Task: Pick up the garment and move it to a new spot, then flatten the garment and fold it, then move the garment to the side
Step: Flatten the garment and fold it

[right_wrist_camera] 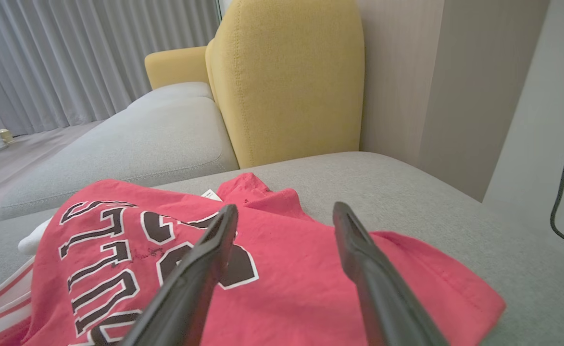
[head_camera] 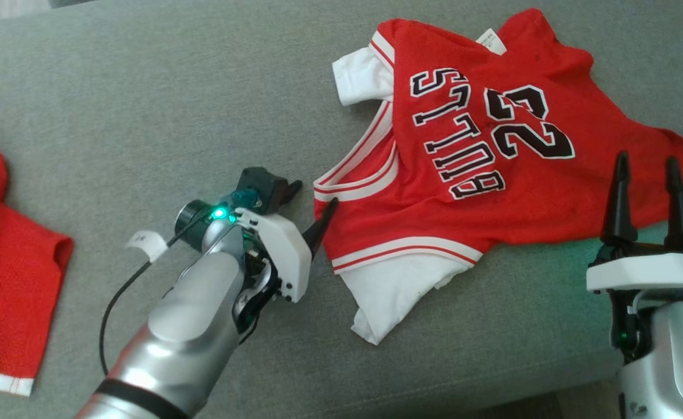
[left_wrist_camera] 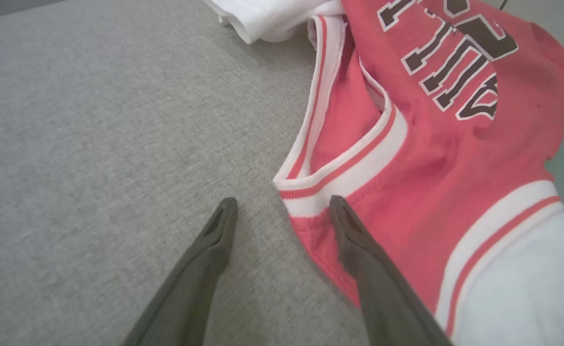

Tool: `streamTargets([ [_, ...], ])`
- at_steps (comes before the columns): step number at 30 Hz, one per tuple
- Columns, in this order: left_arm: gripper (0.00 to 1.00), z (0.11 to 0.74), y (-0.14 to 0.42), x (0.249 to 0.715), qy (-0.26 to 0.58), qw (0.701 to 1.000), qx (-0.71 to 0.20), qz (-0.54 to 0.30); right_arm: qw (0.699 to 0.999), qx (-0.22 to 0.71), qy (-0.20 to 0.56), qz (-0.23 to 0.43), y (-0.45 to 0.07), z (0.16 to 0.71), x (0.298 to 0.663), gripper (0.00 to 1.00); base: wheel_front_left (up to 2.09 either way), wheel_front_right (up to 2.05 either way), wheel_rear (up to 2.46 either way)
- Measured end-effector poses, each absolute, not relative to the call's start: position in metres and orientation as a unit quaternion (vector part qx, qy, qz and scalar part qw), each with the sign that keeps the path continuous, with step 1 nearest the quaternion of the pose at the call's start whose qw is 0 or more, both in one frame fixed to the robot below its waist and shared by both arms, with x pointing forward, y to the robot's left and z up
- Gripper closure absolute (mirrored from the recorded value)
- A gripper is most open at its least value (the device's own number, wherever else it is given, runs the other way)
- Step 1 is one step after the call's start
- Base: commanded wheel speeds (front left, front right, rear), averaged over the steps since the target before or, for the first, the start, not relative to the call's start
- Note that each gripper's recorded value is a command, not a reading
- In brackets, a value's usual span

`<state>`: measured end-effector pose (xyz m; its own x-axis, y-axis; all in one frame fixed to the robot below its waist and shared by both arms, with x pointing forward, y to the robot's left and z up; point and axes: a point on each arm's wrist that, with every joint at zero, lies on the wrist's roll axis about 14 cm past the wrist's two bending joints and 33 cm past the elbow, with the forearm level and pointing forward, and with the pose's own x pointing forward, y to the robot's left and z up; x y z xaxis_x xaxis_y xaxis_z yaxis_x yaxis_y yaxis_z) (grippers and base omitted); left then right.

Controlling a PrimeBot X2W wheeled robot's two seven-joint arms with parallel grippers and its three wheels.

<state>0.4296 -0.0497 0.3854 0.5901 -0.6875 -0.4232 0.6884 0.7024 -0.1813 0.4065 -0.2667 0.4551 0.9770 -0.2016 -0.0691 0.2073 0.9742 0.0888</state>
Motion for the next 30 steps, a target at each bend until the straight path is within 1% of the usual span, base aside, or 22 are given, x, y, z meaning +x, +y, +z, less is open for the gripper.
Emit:
streamTargets([
  [5,0.0,0.386,-0.064,0.43,0.242,0.884,-0.013,-0.399,0.992,0.048,0.031,-0.11,-0.271,0.454,0.405,0.0,0.0,0.0,0.0],
  [6,0.82,0.385,-0.067,0.428,0.244,0.882,-0.015,-0.403,0.992,0.048,0.031,-0.111,-0.272,0.454,0.405,0.0,0.0,0.0,0.0],
  [7,1.0,0.385,-0.068,0.428,0.247,0.881,-0.017,-0.403,0.992,0.048,0.031,-0.113,-0.273,0.454,0.404,0.0,0.0,0.0,0.0],
  [10,1.0,0.386,-0.068,0.432,0.244,0.885,-0.035,-0.395,0.992,0.047,0.031,-0.116,-0.275,0.454,0.403,0.0,0.0,0.0,0.0],
  [12,1.0,0.392,-0.064,0.442,0.227,0.895,-0.051,-0.38,0.992,0.047,0.03,-0.117,-0.276,0.455,0.402,0.0,0.0,0.0,0.0],
  [17,1.0,0.442,-0.042,0.498,0.13,0.935,-0.092,-0.316,0.992,0.047,0.027,-0.116,-0.276,0.457,0.402,0.0,0.0,0.0,0.0],
  [20,1.0,0.477,-0.021,0.535,0.077,0.952,-0.099,-0.279,0.992,0.047,0.027,-0.114,-0.275,0.457,0.403,0.0,0.0,0.0,0.0],
  [22,1.0,0.489,-0.003,0.552,0.059,0.961,-0.092,-0.255,0.992,0.048,0.028,-0.112,-0.273,0.457,0.404,0.0,0.0,0.0,0.0],
  [26,1.0,0.48,0.026,0.563,0.072,0.97,-0.073,-0.22,0.992,0.048,0.029,-0.109,-0.271,0.456,0.404,0.0,0.0,0.0,0.0],
  [30,1.0,0.458,0.037,0.561,0.108,0.97,-0.06,-0.211,0.992,0.049,0.036,-0.107,-0.269,0.451,0.404,0.0,0.0,0.0,0.0],
])
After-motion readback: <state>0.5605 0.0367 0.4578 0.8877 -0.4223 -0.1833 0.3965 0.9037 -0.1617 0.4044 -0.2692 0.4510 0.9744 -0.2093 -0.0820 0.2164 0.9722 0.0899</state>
